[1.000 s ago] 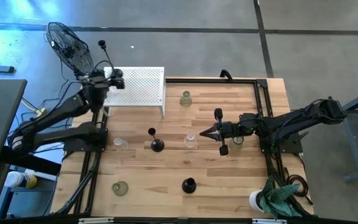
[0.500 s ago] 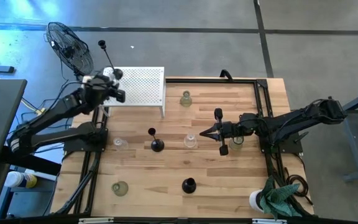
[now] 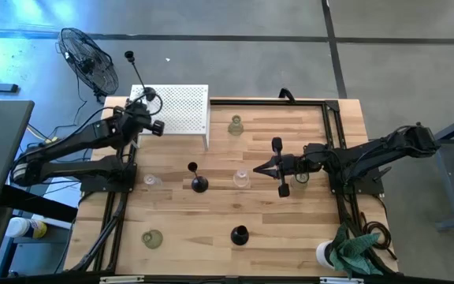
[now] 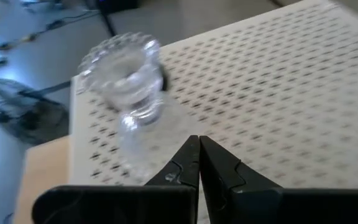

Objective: Pick & Place candle stick holders
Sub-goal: Put the bottom transparent candle holder on the shelf

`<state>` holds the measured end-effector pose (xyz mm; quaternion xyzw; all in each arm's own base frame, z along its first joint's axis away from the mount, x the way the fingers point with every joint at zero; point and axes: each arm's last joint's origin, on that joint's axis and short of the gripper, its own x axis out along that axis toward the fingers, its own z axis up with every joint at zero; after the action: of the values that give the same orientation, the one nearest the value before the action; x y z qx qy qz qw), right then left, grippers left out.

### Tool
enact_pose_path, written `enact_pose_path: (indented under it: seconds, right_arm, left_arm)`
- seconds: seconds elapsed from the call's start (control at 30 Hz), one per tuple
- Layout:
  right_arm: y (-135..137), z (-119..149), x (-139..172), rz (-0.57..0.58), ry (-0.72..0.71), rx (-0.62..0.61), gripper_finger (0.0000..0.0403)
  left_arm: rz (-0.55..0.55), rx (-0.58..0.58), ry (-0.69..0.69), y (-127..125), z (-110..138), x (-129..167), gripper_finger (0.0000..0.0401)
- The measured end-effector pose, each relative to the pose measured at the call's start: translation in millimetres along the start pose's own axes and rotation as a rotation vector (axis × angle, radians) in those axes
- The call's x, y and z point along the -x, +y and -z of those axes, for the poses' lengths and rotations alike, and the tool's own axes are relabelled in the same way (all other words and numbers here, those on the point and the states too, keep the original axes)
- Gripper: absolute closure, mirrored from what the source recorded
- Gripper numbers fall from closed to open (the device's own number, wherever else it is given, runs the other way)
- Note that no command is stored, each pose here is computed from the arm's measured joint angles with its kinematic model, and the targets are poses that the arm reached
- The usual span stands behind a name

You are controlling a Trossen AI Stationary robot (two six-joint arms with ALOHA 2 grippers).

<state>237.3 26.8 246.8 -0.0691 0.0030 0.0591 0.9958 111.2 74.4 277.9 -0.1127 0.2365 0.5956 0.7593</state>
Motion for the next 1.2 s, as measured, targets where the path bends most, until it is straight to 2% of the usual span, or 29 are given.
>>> enact_pose_path:
  seconds: [0.1, 0.3, 0.5, 0.63, 0.8, 0.93, 1.2]
  right_arm:
    - [0.1, -0.1, 0.0, -0.002, 0.000, 0.000, 0.0402]
    - [0.0, 0.0, 0.0, -0.002, 0.000, 0.000, 0.0402]
    - [0.0, -0.1, 0.0, -0.002, 0.000, 0.000, 0.0401]
    - [0.0, -0.1, 0.0, -0.002, 0.000, 0.000, 0.0401]
    - [0.1, -0.1, 0.0, -0.002, -0.001, 0.000, 0.0402]
    - [0.1, 0.0, 0.0, -0.002, 0.000, 0.000, 0.0401]
    - [0.1, -0.1, 0.0, -0.005, -0.001, -0.001, 0.0401]
  left_arm:
    - [-0.048, 0.008, -0.007, 0.0, 0.6, -1.6, 0.0400]
    - [-0.077, 0.014, -0.028, 0.6, -0.5, -1.6, 0.0400]
    - [-0.017, 0.032, -0.026, -2.9, -2.8, -2.2, 0.0400]
    - [0.007, -0.006, -0.010, -11.9, -4.0, -9.3, 0.0400]
    - [-0.095, -0.039, -0.018, -19.3, -3.1, -19.4, 0.0400]
    - [-0.128, -0.038, -0.029, -21.3, -3.3, -22.1, 0.0400]
    - [-0.211, -0.004, -0.008, -8.9, -7.2, -32.4, 0.0400]
